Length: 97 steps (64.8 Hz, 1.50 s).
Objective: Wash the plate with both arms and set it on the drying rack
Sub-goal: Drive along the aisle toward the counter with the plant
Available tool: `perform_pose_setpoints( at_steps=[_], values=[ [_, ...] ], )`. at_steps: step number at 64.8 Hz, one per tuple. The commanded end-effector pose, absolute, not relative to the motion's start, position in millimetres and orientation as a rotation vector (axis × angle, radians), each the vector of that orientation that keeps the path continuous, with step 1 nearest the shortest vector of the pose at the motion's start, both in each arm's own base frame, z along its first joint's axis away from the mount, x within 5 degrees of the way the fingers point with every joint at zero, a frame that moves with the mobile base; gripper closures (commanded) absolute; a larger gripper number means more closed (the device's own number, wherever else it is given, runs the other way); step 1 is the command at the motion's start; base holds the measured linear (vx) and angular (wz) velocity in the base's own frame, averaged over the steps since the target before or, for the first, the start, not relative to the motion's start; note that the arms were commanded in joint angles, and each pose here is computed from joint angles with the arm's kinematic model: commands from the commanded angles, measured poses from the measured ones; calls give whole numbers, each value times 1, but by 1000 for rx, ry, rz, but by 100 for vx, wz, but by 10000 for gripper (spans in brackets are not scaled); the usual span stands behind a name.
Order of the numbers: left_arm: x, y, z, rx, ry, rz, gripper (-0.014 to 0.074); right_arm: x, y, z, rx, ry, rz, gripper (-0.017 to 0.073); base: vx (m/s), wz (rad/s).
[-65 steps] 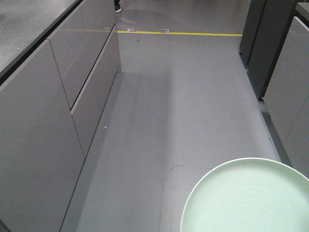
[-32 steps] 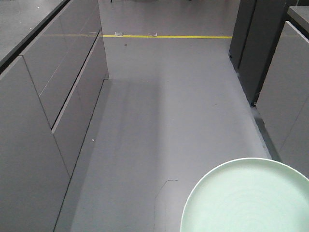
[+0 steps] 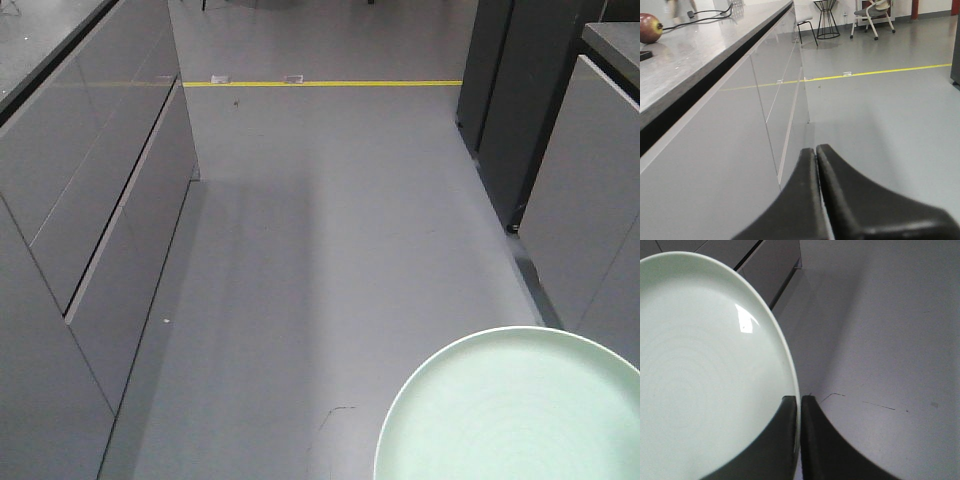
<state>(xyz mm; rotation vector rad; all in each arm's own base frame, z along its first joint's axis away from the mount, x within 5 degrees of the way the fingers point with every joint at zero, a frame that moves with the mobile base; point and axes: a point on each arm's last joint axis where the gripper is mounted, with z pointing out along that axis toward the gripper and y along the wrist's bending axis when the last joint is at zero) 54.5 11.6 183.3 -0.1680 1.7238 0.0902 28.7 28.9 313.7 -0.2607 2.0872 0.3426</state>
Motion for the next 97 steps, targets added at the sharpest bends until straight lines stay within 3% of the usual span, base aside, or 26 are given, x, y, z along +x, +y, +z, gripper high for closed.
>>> perform_pose_setpoints(
  at_steps=[1, 97],
  values=[
    [53, 10, 199, -147, 1623, 71, 600, 32, 29, 326, -232, 2011, 349, 561, 24, -7],
    [53, 10, 199, -147, 1623, 71, 600, 32, 29, 326, -232, 2011, 349, 561, 20, -1]
  ],
)
